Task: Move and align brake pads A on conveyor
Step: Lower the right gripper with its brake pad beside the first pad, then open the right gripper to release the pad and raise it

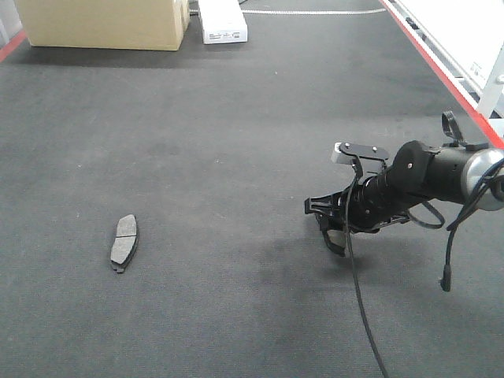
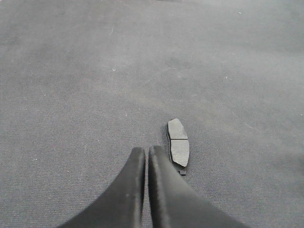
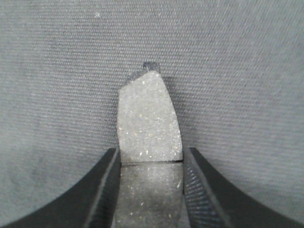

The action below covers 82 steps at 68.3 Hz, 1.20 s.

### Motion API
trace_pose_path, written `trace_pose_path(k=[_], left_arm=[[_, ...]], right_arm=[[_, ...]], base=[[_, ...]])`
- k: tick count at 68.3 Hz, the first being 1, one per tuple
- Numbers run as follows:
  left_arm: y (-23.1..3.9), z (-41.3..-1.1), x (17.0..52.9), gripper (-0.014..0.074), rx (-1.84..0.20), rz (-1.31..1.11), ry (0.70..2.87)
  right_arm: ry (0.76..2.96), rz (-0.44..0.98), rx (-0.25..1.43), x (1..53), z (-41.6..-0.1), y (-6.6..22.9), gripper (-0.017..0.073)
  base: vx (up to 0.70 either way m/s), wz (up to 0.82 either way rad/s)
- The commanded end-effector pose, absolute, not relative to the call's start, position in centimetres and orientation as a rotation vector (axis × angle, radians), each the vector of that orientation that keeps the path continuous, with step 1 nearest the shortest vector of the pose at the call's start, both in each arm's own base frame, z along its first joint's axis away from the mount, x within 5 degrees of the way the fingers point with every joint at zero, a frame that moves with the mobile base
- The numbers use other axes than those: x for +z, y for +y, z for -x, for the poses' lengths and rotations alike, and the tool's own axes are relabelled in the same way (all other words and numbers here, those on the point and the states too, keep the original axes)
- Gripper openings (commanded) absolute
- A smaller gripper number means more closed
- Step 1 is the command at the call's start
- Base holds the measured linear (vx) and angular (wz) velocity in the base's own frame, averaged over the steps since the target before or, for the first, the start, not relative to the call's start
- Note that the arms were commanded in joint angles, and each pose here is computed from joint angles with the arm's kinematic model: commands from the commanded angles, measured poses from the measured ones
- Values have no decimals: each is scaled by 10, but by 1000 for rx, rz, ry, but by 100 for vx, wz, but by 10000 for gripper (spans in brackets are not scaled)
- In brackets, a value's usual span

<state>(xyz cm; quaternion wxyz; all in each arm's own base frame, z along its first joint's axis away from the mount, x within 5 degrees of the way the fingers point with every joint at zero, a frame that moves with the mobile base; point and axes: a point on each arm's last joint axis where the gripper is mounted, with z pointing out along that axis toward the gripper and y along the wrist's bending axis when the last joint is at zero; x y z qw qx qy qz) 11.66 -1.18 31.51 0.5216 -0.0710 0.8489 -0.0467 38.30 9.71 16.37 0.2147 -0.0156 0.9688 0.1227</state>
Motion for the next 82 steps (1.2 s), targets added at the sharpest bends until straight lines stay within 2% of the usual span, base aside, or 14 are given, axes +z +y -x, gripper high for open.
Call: trace_pose_path(k=[1, 18, 35, 52, 69, 82], left_arm=[[-14, -118, 328, -8, -135, 142, 1960], [-14, -118, 328, -8, -135, 142, 1960], [-14, -118, 328, -8, -135, 142, 1960], [-14, -118, 328, -6, -134, 142, 1960], [-14, -118, 328, -6, -134, 142, 1960], [-14, -118, 328, -6, -134, 142, 1960]], right_arm=[[2569, 13, 366, 193, -390, 97, 153], [2618, 15, 373, 187, -387, 97, 216], [2648, 17, 380, 186, -385, 98, 330], [2643, -25, 396, 189, -385, 98, 369], [2507, -24, 410, 243, -373, 89, 340], [2357, -35, 318, 304, -350, 52, 317]], base=[[0, 0], [0, 0], [0, 0], [0, 0], [0, 0], [0, 0]])
